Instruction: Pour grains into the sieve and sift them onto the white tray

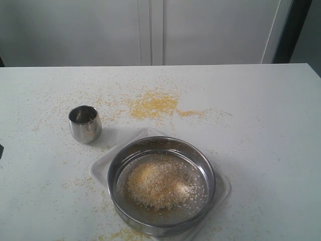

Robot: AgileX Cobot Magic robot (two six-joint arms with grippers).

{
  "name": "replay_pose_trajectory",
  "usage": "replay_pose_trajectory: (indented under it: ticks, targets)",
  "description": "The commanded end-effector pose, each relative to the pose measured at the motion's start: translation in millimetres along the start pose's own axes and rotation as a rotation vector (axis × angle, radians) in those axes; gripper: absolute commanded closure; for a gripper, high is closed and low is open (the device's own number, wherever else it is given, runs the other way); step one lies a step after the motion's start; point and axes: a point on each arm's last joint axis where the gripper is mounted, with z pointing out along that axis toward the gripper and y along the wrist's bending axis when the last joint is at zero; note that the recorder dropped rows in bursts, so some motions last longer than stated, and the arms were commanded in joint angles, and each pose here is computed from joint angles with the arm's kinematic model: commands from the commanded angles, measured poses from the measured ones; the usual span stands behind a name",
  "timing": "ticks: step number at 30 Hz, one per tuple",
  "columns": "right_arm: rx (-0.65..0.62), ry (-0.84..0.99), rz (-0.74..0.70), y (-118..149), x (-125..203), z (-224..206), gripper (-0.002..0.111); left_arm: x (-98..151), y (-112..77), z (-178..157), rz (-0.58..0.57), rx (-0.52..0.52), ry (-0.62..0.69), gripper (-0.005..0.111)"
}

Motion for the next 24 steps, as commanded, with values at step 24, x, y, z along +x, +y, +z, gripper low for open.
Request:
replay_pose_trajectory:
  ticks: [24]
  targets:
    - [-0.188,-0.441,0.425,9.0,-58.6,-13.2,0.108,3.2,0.3,-0.6,-0.004,0.003,0.005,0.106]
